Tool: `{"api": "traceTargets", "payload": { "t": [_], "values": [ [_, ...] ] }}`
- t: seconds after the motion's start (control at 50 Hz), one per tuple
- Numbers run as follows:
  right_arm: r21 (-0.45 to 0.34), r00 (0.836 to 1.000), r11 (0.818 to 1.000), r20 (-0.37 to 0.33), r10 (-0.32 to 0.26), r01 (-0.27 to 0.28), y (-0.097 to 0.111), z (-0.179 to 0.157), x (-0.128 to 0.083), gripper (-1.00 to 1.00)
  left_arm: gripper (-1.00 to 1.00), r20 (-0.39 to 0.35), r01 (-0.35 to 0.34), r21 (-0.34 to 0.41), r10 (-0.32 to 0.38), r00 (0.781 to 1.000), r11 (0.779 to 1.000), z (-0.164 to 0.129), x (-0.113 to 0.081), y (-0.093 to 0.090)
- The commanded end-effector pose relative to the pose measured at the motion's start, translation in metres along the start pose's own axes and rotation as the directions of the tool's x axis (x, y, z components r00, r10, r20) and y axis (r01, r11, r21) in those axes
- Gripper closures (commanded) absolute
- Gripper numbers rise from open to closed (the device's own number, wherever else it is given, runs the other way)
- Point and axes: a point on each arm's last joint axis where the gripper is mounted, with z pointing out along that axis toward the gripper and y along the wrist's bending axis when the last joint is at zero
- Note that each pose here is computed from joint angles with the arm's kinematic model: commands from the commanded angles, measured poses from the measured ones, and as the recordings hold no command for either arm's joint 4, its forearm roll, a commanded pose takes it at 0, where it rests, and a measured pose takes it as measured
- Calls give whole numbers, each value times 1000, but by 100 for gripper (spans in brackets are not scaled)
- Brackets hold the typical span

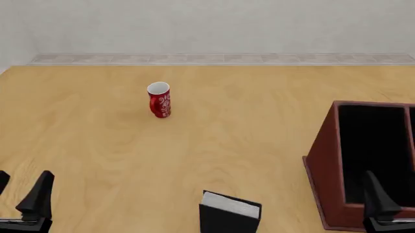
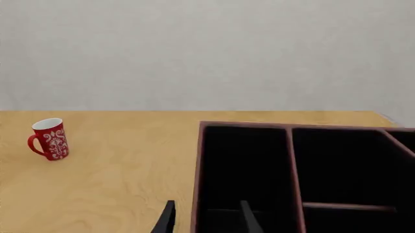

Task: Pick up the book and place it in the left compartment of the caddy.

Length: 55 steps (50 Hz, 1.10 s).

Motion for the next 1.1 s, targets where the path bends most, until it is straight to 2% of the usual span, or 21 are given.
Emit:
{"api": "traceTargets", "payload": {
  "t": [0.02,0.2,0.46,0.54,0.6,0.7,0.78,0.8,0.86,0.98,1.1],
  "values": [
    [-10,1000,1000,-3,-2,2,1,0,0,-100,-100,-1,0,0,0,1000,1000,0,-1,0],
    [-28,1000,1000,-5,6,-6,2,0,0,-100,-100,-1,0,0,0,1000,1000,0,-1,0],
    [-151,999,988,5,33,-32,9,-1,-1,-100,-100,-1,0,0,0,1000,1000,0,-1,0],
    [-220,999,975,5,44,-42,12,-2,-1,-100,-100,-1,0,0,0,1000,1000,0,-1,0],
    [-233,999,971,4,51,-48,13,-2,-1,-100,-100,-1,0,0,0,1000,1000,0,-1,0],
    [-302,998,952,-13,58,-59,17,-3,0,-100,-100,-1,0,0,0,1000,1000,1,-1,0],
    [-323,998,944,-20,59,-62,18,-3,0,-100,-100,-1,0,0,0,1000,1000,1,-1,0],
    [-346,997,935,-26,69,-73,20,-4,0,-100,-100,-1,0,0,0,1000,1000,0,-1,0],
    [-374,996,924,-41,74,-84,21,-4,1,-100,-100,-1,0,0,0,1000,1000,0,-1,0],
    [-393,995,914,-45,88,-98,22,-5,1,-100,-100,-1,0,0,0,1000,1000,1,-1,0],
    [-438,995,893,-49,92,-104,25,-6,1,-100,-100,-1,0,0,0,1000,1000,0,-1,0]
  ]
}}
